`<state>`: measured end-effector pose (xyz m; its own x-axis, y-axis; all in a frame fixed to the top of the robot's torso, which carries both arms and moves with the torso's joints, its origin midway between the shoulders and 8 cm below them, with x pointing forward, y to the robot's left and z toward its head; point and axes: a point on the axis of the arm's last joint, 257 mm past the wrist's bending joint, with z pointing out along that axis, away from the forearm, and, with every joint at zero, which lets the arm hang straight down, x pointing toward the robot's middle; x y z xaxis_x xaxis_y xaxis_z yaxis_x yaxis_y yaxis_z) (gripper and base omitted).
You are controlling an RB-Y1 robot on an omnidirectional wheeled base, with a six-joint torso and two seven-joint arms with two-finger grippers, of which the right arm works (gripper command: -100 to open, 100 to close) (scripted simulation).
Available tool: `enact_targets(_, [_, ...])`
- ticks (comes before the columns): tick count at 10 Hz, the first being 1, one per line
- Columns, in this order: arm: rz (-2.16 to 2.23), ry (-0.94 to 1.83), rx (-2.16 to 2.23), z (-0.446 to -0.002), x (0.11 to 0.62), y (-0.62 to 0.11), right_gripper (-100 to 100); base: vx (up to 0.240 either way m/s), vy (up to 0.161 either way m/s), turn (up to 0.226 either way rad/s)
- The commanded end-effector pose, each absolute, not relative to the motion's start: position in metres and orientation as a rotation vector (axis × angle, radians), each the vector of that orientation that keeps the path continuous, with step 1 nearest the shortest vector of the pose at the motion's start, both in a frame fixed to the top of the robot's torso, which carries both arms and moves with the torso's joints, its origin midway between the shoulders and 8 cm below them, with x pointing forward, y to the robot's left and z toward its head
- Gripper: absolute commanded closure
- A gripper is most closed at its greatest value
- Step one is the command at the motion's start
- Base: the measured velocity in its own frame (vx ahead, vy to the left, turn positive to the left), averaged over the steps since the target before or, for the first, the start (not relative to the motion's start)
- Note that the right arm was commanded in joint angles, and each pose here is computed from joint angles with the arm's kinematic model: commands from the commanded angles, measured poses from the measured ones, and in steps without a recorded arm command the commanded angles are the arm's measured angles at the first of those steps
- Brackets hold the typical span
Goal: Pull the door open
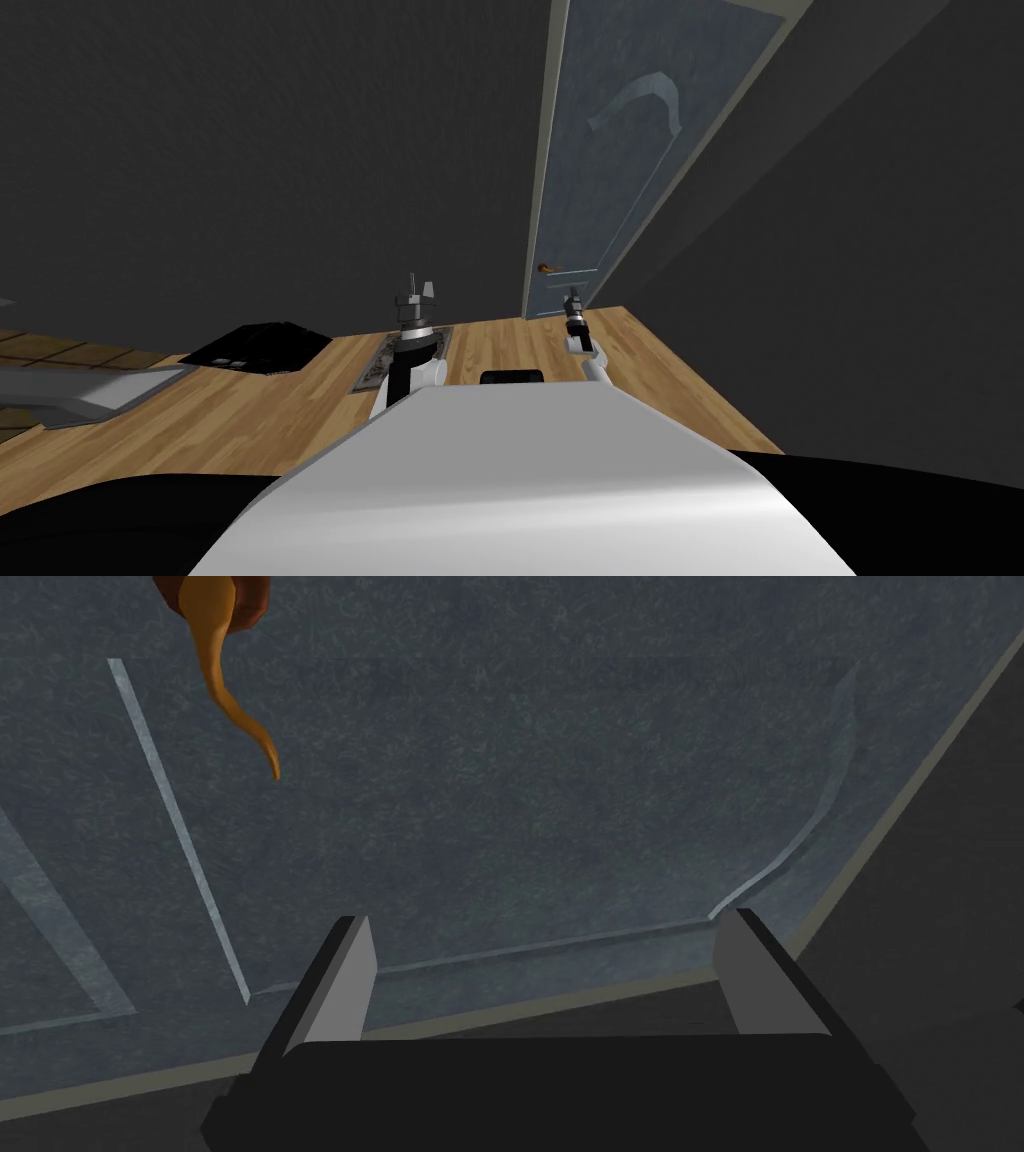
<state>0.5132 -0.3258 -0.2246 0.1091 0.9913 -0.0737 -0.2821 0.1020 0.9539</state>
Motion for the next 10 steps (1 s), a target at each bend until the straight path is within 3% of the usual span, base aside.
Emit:
enact_targets(1, [1.182,0.982,0.995,-0.235,0.517,-0.331,-100,0.079,-0.078,0.135])
enact_targets(10, [1.114,1.044,1.078,-0.286,0.533,-0.346,-100,0.064,-0.06,0.109])
